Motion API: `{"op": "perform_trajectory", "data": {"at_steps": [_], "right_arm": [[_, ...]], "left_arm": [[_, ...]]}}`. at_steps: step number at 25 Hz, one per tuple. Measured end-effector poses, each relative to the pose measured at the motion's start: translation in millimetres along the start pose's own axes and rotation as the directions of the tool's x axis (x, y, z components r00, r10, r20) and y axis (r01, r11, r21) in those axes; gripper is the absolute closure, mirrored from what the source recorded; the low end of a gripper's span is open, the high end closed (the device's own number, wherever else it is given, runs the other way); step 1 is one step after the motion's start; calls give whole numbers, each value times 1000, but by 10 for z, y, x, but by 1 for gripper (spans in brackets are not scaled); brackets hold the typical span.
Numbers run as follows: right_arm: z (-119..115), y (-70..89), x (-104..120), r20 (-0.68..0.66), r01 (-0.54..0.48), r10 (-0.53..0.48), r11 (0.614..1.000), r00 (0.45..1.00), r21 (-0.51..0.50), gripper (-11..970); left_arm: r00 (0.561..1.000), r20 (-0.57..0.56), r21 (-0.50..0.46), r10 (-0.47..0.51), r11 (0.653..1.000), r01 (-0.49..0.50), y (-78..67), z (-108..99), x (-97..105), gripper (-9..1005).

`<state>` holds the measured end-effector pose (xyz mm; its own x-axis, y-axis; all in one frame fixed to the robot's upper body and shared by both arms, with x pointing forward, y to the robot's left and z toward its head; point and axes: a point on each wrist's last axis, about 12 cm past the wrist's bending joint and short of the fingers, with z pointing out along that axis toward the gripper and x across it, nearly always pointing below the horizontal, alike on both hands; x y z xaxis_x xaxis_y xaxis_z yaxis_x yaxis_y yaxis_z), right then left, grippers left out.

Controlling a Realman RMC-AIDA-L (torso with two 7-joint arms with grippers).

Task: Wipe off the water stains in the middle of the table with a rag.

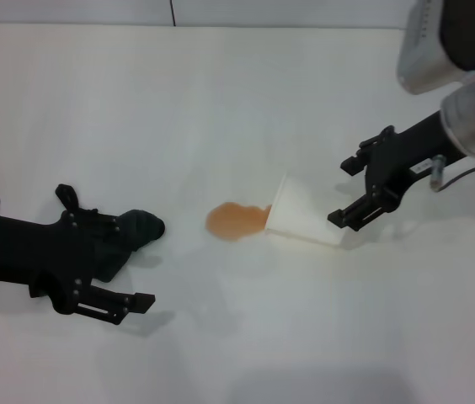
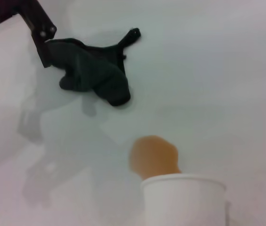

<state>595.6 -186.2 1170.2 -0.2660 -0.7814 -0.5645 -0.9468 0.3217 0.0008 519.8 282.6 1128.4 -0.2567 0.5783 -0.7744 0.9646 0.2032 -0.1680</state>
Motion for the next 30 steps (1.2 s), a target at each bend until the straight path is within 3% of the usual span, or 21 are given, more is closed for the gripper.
{"op": "perform_trajectory", "data": {"at_steps": [15,30], "right_arm": [[238,33,-169,-108,-22,18,999,994,-31,84],[525,113,-445,-219,34,-44,998,975,-50,85]], "left_arm": [[1000,4,-21,14,1000,-14,43,5,-40,130],[1000,-4,-15,15,1000,-15,31,20,-27,131]]}}
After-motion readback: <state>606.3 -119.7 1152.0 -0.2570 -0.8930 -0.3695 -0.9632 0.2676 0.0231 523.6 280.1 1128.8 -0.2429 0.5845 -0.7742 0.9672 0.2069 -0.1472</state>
